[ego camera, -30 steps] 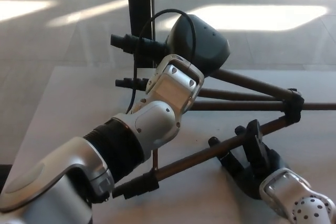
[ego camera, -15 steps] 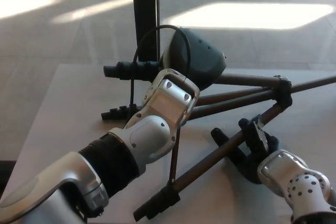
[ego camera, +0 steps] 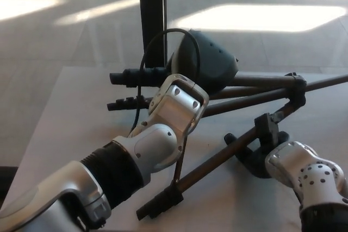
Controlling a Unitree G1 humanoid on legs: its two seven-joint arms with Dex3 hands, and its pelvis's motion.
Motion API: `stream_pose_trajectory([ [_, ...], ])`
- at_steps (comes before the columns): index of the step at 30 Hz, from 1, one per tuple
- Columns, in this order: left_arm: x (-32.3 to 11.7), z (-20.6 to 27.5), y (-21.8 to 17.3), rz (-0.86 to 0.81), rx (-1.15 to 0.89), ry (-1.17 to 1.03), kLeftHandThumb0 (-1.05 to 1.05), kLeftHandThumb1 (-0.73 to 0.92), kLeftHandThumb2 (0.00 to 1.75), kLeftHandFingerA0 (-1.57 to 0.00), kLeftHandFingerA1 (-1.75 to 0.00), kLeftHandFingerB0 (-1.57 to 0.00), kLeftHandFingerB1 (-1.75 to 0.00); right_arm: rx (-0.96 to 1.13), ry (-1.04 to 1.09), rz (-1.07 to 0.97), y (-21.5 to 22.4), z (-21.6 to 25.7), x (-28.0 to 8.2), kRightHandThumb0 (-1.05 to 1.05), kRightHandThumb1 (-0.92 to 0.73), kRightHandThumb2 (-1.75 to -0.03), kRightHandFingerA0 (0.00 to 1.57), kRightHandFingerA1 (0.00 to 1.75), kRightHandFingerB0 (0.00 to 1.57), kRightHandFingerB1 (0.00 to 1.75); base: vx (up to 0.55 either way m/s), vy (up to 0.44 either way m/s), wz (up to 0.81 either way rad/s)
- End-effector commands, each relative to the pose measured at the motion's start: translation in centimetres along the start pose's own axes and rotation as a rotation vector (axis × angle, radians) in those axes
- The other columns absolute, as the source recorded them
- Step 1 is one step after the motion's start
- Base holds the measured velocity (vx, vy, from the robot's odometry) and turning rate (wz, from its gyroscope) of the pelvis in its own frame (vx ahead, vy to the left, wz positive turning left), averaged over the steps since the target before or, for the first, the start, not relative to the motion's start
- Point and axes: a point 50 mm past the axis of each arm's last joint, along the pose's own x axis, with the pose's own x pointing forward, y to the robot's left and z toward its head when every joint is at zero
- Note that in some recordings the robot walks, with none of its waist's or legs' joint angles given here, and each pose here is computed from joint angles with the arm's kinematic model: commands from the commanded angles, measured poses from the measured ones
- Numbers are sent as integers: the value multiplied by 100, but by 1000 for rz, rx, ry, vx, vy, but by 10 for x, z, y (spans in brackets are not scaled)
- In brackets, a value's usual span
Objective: Use both hands of the robot to pick up the tripod lying in the middle of the desk and make it stand upright on the desk
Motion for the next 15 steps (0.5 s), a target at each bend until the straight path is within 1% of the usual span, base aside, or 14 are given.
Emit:
stream_pose_trajectory([
  [1,-3,4,-7,-62,49,-77,-31,57,64,-94,-142,-80,-93,-149,-151,-121,-8,15,4,-46,-62,-83,93,128,81,131,0,0,0],
  [2,-3,4,-6,-62,44,-74,-31,57,64,-94,-142,-80,-93,-187,-177,-134,-9,16,4,-46,-62,-83,93,128,81,131,0,0,0],
  [3,-1,1,-4,-45,40,-69,-38,64,64,-95,-141,-82,-107,-191,-167,-205,-5,17,5,-48,-68,-74,114,143,96,137,0,0,0],
  [4,-1,1,-4,-43,40,-69,-38,64,64,-95,-141,-82,-107,-193,-166,-213,-5,17,5,-48,-68,-74,114,143,96,137,0,0,0],
  [5,0,0,-2,-39,42,-67,-38,63,63,-95,-140,-81,-111,-172,-148,-213,-6,20,8,-41,-71,-77,106,166,76,142,0,0,0],
  [6,0,-1,-1,-18,46,-61,-43,62,65,-95,-159,-82,-121,-238,-142,-251,-10,22,13,-42,-78,-71,88,171,69,140,0,0,0],
  [7,0,0,-1,-11,48,-62,-45,45,93,-123,-136,-90,-111,-257,-143,-259,-9,21,11,-44,-73,-73,85,165,61,139,0,0,0],
  [8,0,0,-1,-10,48,-62,-45,45,93,-123,-136,-90,-111,-258,-142,-261,-9,21,11,-44,-73,-73,85,165,61,139,0,0,0],
  [9,-2,1,-3,-7,51,-48,-48,47,94,-124,-137,-90,-111,-257,-121,-236,-8,21,9,-39,-63,-82,112,159,88,145,0,0,0],
  [10,-2,1,-4,-5,53,-42,-48,47,94,-124,-137,-90,-111,-258,-112,-226,-8,20,8,-39,-63,-82,112,159,88,145,0,0,0],
  [11,-2,2,-4,-8,49,-40,-49,49,95,-124,-138,-90,-112,-262,-115,-210,-9,21,8,-45,-71,-68,106,174,77,155,0,0,0],
  [12,-2,2,-5,-18,48,-37,-48,51,97,-122,-136,-87,-110,-249,-110,-191,-10,22,8,-43,-74,-63,105,175,71,159,0,0,0],
  [13,-2,1,-5,-34,44,-43,-42,66,68,-93,-155,-83,-115,-244,-95,-177,-13,23,9,-41,-76,-61,98,175,65,174,0,0,0],
  [15,-2,0,-5,-37,39,-58,-42,66,68,-93,-155,-83,-115,-269,-84,-184,-16,23,10,-41,-76,-61,98,175,65,174,0,0,0],
])
